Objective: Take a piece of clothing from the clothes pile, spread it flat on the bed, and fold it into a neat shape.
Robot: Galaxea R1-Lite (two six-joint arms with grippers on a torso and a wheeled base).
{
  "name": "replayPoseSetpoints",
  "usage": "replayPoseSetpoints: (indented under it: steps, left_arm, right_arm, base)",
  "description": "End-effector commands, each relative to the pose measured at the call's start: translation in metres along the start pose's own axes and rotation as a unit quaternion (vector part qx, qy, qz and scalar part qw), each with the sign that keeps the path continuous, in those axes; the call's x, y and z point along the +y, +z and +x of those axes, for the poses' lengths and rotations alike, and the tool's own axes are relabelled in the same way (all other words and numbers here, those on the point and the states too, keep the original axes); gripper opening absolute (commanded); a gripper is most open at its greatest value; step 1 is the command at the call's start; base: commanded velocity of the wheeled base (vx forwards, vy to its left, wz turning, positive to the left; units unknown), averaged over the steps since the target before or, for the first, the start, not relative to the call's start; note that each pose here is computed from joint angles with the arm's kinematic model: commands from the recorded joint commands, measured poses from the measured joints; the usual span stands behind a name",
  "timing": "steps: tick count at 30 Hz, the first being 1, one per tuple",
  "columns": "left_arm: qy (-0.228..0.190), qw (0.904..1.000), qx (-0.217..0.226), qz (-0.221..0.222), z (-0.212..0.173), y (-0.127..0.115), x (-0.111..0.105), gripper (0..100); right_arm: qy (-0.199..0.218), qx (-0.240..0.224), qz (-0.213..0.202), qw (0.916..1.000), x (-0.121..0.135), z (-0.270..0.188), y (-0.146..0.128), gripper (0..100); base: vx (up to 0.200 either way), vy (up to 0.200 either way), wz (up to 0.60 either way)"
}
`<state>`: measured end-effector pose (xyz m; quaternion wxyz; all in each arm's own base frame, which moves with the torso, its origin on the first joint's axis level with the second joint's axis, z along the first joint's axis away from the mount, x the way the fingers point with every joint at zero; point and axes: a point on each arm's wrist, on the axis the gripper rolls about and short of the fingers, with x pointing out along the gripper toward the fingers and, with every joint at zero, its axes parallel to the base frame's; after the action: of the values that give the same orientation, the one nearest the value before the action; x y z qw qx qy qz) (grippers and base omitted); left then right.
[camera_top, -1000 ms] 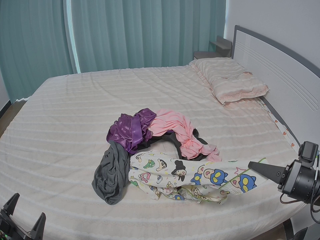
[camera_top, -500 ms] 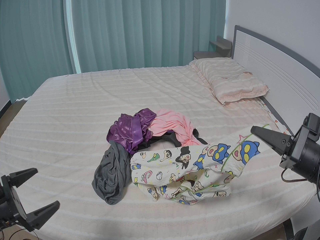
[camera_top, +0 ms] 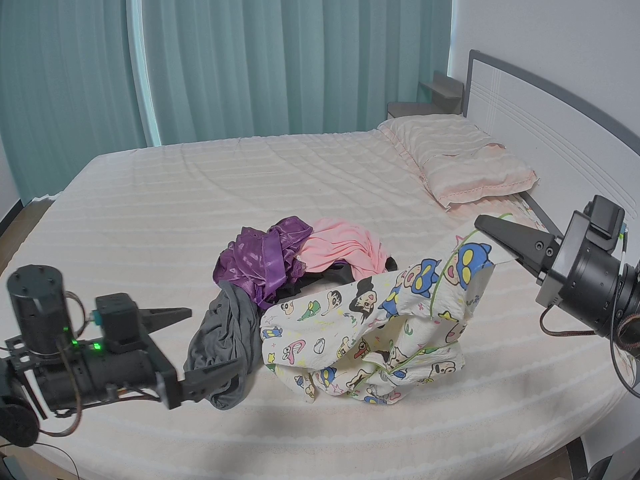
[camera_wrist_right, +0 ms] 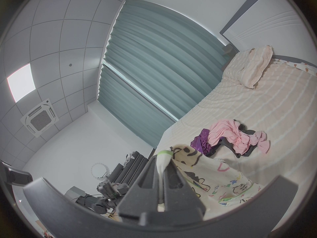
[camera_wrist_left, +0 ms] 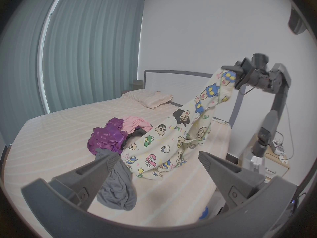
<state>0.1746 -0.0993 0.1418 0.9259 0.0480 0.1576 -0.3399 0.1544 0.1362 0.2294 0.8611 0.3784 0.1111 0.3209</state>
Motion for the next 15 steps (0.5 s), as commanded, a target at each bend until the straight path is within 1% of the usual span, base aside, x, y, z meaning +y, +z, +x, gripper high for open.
replayPoseSetpoints:
  steps: [1, 5, 9, 12, 15]
  left_arm:
    - [0.021, 0.9984, 0.052, 0.001, 0.126, -0.058, -0.050, 100]
    - [0.024, 0.9986, 0.046, -0.007, 0.136, -0.059, -0.052, 100]
    - [0.024, 0.9987, 0.038, -0.025, 0.146, -0.059, -0.054, 100]
    - [0.019, 0.9975, 0.028, -0.062, 0.150, -0.054, -0.058, 100]
    - [0.024, 0.9966, 0.019, -0.077, 0.163, -0.053, -0.057, 100]
  right_arm:
    - [-0.003, -0.001, 0.001, 1.0000, -0.005, 0.024, -0.001, 0]
    - [-0.004, -0.001, 0.001, 1.0000, -0.005, 0.024, -0.001, 0]
    - [-0.003, -0.002, 0.001, 1.0000, -0.005, 0.023, 0.000, 0]
    - [-0.005, -0.001, 0.004, 1.0000, -0.006, 0.024, 0.000, 0]
    - [-0.007, -0.001, 0.009, 0.9999, -0.007, 0.025, 0.000, 0]
  base:
    - [0.000, 0.000, 0.00]
    - [0.000, 0.000, 0.00]
    - [0.000, 0.000, 0.00]
    - [0.000, 0.000, 0.00]
    - [0.000, 0.000, 0.00]
